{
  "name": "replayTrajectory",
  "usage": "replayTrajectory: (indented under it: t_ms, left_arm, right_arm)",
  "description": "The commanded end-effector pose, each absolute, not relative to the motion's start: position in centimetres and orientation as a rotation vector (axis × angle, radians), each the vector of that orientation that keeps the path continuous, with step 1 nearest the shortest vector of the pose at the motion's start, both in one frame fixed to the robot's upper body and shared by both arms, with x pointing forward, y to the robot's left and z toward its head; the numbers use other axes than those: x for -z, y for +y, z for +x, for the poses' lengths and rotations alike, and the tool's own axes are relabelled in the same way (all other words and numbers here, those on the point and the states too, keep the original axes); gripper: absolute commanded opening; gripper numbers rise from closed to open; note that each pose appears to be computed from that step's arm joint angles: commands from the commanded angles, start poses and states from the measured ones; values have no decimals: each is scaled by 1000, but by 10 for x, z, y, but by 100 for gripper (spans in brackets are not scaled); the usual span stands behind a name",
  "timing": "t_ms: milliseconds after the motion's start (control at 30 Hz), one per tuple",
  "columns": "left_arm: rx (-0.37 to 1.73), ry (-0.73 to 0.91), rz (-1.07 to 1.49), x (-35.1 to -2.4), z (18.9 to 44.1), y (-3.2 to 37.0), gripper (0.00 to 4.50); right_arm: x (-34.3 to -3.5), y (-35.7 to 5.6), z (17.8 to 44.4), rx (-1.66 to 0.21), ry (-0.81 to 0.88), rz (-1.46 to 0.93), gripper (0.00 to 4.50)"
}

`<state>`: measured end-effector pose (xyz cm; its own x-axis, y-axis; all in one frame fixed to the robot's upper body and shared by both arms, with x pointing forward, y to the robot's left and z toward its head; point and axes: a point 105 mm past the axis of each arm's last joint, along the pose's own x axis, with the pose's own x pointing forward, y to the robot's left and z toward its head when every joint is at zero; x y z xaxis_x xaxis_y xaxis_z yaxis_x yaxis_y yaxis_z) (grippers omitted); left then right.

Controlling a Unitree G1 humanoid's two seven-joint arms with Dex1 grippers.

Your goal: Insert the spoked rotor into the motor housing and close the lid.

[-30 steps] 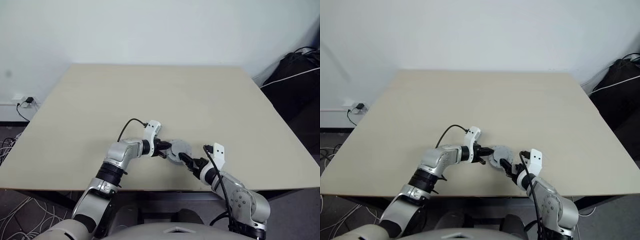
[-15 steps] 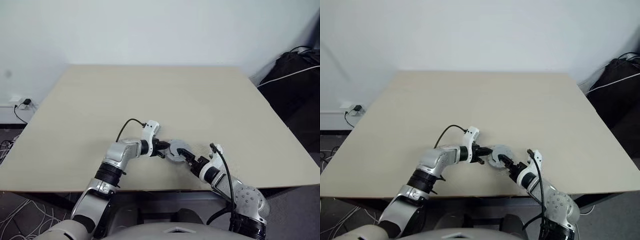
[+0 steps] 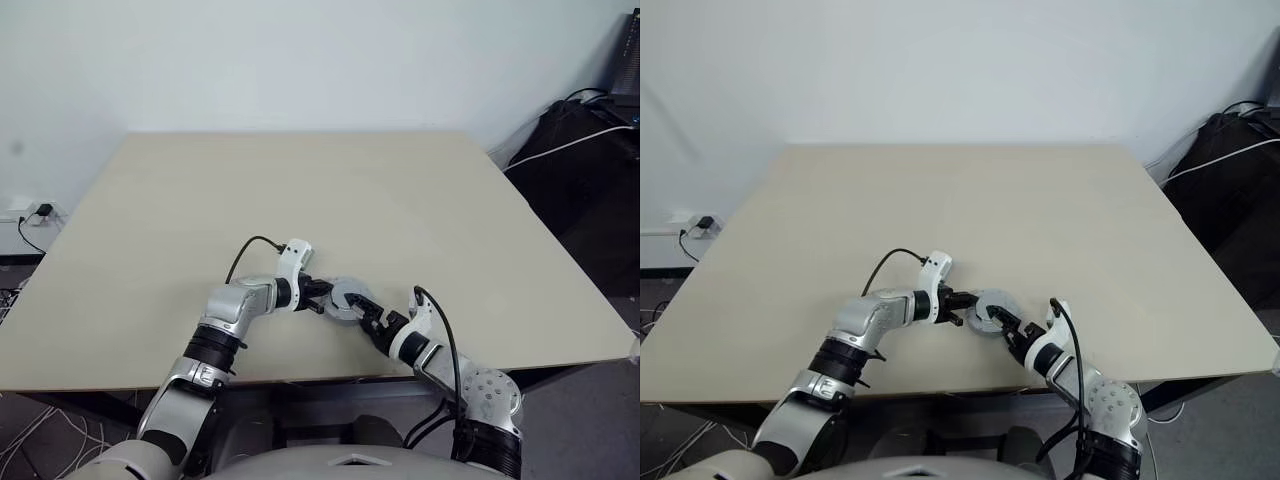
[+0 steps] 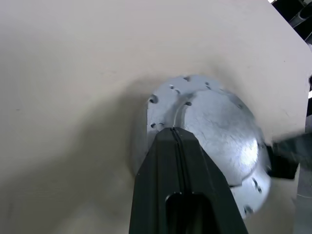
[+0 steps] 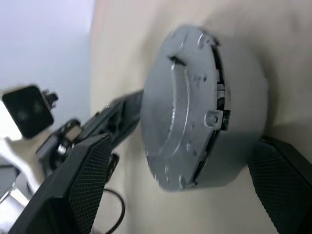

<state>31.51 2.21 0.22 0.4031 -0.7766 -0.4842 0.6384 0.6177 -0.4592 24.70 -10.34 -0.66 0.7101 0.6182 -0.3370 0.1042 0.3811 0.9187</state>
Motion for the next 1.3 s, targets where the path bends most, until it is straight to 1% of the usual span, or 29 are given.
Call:
replayTrajectory:
  t_ms: [33,200,333,433,667,700,733,1300]
  left_arm:
    - [958,705,-211,-10,311,8,0]
    - [958,704,-210,-10,311,7,0]
    - [956,706,-209,-9,310,8,0]
    - [953,707,-207,-9,310,9,0]
    - [948,708,-206,-8,310,10,0]
    - [947,708,-207,-8,310,10,0]
    - [946,708,-208,-8,310,10,0]
    - [944,701,-221,-8,308,10,0]
  right_arm:
    - [-22,-64,248,-590,708,1229,447]
    - [-19,-76,258,-493,654,1228,447]
    - [-25,-79,260,-487,618,1246,447]
    - [-31,-78,255,-512,610,1247,390]
    - [-37,-80,249,-529,612,1243,169]
    - [-36,-80,249,-527,616,1241,144]
    - [-35,-81,249,-523,617,1241,131]
    - [-31,-84,251,-459,601,1264,130]
